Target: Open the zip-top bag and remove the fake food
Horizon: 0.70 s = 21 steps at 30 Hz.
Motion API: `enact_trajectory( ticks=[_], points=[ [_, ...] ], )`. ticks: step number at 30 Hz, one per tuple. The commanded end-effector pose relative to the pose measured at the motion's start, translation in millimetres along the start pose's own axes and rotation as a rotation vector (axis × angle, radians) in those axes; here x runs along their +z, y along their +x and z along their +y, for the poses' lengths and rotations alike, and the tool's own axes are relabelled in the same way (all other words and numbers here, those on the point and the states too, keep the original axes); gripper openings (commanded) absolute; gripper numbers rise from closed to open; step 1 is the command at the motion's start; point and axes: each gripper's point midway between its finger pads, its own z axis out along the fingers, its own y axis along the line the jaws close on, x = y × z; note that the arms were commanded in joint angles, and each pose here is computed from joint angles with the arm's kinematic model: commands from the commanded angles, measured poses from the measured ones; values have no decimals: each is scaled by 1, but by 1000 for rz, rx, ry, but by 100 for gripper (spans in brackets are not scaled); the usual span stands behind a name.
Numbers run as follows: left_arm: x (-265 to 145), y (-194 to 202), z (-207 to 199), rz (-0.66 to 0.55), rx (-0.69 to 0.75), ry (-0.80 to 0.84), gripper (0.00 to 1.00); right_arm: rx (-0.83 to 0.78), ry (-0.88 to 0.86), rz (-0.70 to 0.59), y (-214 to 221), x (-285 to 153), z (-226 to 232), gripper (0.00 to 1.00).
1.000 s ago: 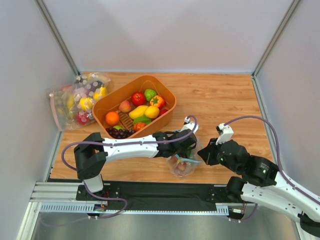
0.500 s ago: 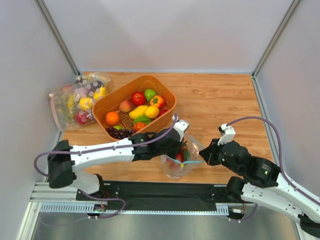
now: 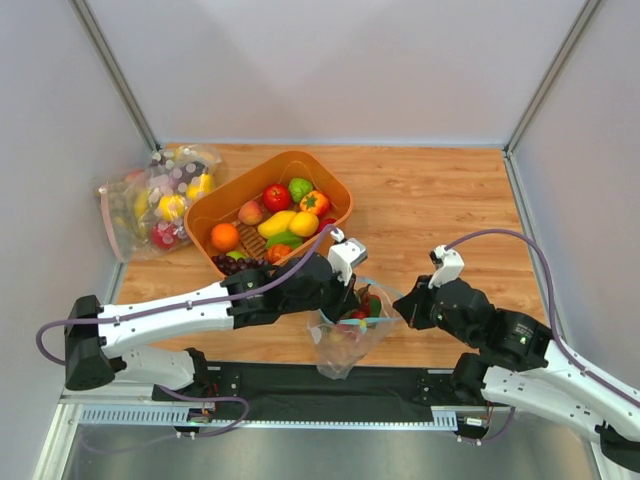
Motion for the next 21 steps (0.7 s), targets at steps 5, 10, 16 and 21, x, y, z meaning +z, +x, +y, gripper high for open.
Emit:
enact_trajectory(
  ticks=[5,10,16,21],
  points=[
    [-32,-36,-30,-128,77,166,0,22,10,-50,-13,-4,1,0],
    [-24,-22,-26,-65,93,159,0,24,-3,-83,-27,-11,7,0],
    [-18,-13,-34,-28,98,207,0,5,-8,-113,-42,-15,15,0],
    [-23,-21,-33,-70,96,202,0,-23,39,-93,-37,-5,10,0]
  ],
)
